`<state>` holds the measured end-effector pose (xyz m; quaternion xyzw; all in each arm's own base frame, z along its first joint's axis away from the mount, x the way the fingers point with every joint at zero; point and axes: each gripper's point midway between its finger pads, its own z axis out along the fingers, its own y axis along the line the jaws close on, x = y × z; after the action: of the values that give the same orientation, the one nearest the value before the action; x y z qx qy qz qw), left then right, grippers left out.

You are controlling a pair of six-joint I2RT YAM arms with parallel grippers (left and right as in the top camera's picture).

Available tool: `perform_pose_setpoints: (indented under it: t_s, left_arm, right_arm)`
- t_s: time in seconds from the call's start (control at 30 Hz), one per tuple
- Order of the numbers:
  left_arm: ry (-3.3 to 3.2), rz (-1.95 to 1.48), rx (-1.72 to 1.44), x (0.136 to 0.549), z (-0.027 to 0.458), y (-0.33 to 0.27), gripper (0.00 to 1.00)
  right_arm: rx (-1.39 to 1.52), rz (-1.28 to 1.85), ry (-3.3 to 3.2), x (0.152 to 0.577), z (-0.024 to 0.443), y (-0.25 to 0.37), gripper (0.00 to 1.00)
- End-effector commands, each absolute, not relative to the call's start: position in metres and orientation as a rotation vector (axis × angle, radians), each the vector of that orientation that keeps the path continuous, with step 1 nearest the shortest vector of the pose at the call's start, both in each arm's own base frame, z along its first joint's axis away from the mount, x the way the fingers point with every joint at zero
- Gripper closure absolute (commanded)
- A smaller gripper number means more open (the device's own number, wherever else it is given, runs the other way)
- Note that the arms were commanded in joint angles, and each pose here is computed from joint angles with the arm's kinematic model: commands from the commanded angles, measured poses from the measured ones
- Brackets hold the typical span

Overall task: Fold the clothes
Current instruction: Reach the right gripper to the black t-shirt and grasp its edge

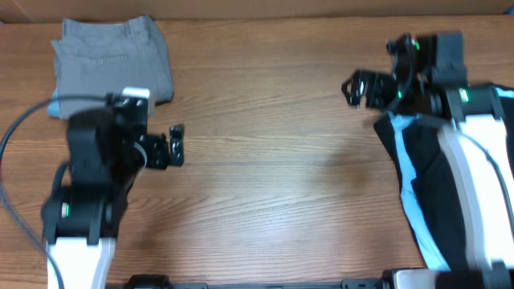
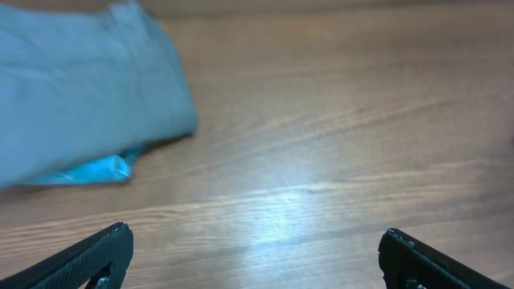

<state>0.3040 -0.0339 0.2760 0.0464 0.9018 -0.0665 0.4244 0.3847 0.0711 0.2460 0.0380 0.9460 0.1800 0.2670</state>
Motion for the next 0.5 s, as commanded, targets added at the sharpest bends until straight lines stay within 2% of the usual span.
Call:
perform_pose_setpoints:
  t_s: [0.0, 0.13, 0.33, 0.47]
  left_arm:
    - [2.329, -0.257, 0.167, 0.322, 0.27, -0.047, 0.0]
    - [2.396, -0.301, 0.169, 0.33, 0.253, -0.052, 0.0]
    - [2.388, -0.44, 0.22, 0.329, 0.253, -0.071, 0.0]
    - [2.387, -0.442, 0.221, 0.329, 0.253, -0.071, 0.0]
  right_arm:
    - [0.132, 0.526, 2.606, 0.409, 0.227, 0.066, 0.0]
    - [0.228, 0.473, 2.629, 0.417, 0.212, 0.046, 0.0]
    - [0.791, 0.15, 2.536, 0.416, 0.201, -0.064, 0.0]
    - [0.937, 0.091, 2.518, 0.411, 0.185, -0.111, 0.0]
